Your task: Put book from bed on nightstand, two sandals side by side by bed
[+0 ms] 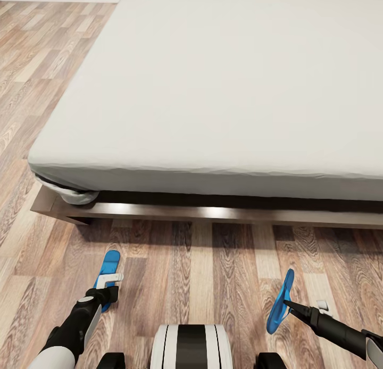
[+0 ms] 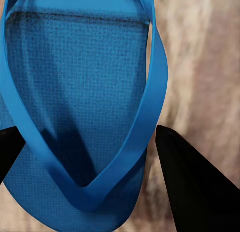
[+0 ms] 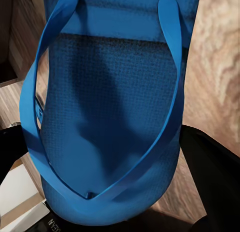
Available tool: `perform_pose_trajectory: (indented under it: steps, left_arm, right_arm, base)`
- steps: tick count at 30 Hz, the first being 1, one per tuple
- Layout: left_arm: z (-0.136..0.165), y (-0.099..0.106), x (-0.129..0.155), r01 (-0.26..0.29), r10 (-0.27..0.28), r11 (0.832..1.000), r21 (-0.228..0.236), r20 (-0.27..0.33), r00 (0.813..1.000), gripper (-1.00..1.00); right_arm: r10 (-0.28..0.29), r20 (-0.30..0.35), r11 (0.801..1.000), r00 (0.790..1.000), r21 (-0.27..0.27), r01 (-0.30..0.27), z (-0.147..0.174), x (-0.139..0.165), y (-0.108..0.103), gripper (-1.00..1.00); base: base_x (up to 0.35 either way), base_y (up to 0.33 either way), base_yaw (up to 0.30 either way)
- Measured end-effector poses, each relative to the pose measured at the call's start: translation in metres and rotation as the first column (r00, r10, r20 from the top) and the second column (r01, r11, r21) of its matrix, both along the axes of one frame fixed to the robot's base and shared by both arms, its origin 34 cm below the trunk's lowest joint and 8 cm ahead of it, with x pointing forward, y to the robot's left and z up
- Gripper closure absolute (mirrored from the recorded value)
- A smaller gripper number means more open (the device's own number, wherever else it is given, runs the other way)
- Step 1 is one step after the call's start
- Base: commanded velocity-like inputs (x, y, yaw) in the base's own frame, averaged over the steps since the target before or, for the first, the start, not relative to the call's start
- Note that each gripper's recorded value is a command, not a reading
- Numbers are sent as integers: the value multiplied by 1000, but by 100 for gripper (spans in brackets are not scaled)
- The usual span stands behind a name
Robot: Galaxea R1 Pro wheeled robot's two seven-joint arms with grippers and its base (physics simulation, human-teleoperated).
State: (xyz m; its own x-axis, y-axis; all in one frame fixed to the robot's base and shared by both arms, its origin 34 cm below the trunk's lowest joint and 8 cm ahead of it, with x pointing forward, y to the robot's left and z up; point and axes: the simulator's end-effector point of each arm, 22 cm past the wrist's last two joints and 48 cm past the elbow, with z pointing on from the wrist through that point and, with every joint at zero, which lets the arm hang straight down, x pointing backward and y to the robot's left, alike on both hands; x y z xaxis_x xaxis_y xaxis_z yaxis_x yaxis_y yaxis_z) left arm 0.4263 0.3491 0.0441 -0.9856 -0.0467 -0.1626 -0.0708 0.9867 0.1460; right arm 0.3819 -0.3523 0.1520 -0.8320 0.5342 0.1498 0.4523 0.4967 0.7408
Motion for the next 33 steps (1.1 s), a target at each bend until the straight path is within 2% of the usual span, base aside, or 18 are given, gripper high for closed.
perform_pose_trajectory:
  steps: [13,14,33]
  left_arm:
    - [0,0,0,0,0,1000,0,0,1000,100]
    - [0,0,0,0,0,1000,0,0,1000,-100]
    - [0,-1,0,3,-3,1000,-2,0,1000,-100]
  right_arm:
    - [0,-1,1000,1000,0,0,0,-1,0,100]
    - [0,-1,1000,1000,0,0,0,-1,0,100]
    - [0,0,1000,1000,0,0,0,0,0,100]
  base:
    - [0,0,0]
    - [0,0,0]
    - [0,0,0]
